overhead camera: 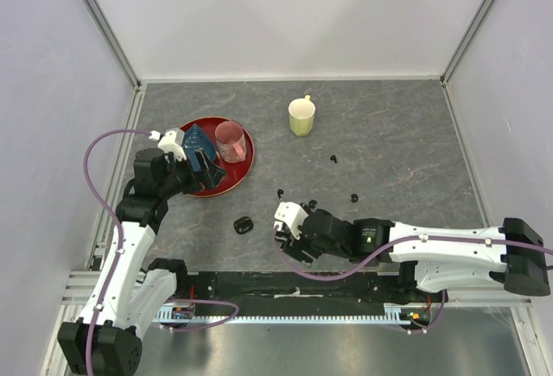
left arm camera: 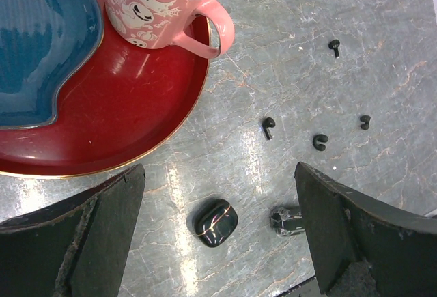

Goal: Insert the wireless bluetooth earbuds into the charging case
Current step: Pick up the charging case at the center of the board.

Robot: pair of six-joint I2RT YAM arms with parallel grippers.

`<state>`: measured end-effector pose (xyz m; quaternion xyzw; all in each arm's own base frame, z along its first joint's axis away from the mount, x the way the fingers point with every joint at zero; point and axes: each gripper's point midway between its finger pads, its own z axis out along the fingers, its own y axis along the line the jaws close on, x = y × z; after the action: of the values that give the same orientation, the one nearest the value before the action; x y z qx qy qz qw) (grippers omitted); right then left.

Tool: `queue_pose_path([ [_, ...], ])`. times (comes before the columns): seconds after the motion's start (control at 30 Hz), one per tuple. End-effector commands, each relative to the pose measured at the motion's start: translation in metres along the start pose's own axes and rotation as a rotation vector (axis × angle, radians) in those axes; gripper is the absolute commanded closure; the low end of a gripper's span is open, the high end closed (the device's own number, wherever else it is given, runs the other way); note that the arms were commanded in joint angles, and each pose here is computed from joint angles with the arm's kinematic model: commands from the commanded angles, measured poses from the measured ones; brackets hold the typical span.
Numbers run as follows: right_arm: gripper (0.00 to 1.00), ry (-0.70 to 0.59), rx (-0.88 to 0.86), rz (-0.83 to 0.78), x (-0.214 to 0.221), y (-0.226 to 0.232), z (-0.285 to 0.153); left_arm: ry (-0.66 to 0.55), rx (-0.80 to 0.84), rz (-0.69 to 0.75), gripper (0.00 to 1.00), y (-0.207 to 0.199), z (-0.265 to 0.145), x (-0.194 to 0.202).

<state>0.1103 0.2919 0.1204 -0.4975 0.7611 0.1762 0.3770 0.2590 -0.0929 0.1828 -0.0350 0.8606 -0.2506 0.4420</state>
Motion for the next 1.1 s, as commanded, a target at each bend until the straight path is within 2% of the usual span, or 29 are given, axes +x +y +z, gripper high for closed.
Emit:
queue_pose_path([
  [0.0,0.23,-0.043,-0.045,-0.054,-0.012,0.011,0.015,-0.044,0.017,0.039,0.03,-0.005,-0.002,-0.015],
  [0.2,0.27,-0.002,-0.069,-0.12,0.0,0.019,0.04,-0.047,0.013,0.039,0.03,-0.005,-0.002,-0.015],
  [0.47,0.3,-0.008,-0.098,-0.14,0.004,0.021,0.057,-0.044,0.007,0.036,0.03,-0.003,-0.001,-0.015],
  [0.93,0.37,0.034,-0.119,-0.069,0.026,-0.006,0.076,-0.028,0.006,0.031,0.03,-0.002,0.002,-0.012],
  [1.07,0.38,0.038,-0.163,-0.048,0.03,-0.001,0.078,-0.023,0.004,0.031,0.03,-0.001,0.003,-0.012],
])
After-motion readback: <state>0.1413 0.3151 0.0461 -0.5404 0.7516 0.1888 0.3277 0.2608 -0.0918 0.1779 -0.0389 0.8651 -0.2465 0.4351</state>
